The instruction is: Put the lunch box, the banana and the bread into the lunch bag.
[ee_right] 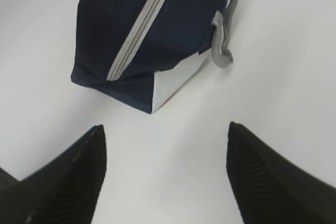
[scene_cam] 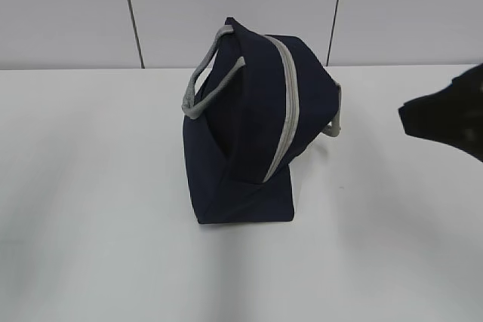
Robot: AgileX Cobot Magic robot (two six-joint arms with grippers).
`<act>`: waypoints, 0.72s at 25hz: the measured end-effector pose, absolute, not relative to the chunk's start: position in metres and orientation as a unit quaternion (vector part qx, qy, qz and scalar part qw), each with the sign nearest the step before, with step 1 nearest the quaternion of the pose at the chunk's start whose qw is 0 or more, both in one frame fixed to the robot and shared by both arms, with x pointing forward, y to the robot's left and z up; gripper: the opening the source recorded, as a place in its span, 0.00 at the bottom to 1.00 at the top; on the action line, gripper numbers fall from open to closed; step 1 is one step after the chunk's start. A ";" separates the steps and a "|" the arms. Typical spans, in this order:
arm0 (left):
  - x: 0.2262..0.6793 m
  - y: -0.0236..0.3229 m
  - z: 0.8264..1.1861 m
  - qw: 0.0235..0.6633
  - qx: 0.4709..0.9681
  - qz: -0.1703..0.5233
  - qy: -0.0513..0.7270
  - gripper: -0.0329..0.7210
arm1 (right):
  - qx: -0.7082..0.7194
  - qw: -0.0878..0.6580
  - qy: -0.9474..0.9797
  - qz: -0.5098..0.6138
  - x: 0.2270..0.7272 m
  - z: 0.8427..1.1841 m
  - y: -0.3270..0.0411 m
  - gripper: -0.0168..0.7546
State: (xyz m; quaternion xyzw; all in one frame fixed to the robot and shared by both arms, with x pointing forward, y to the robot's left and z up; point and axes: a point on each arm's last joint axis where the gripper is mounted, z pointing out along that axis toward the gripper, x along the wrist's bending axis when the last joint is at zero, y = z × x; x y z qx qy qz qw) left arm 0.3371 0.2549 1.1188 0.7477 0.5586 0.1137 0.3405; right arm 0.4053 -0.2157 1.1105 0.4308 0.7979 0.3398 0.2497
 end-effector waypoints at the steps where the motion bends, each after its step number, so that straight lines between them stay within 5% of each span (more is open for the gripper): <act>1: 0.333 0.257 1.120 0.339 0.749 0.119 0.557 0.48 | 0.431 0.246 0.800 0.338 0.399 1.113 -0.219 0.71; 14: 0.263 0.277 1.077 0.360 0.749 0.169 0.529 0.49 | 0.434 0.223 0.807 0.332 0.301 1.102 -0.266 0.73; 18: 0.243 0.284 1.070 0.359 0.750 0.193 0.521 0.65 | 0.439 0.222 0.801 0.342 0.273 1.085 -0.279 0.73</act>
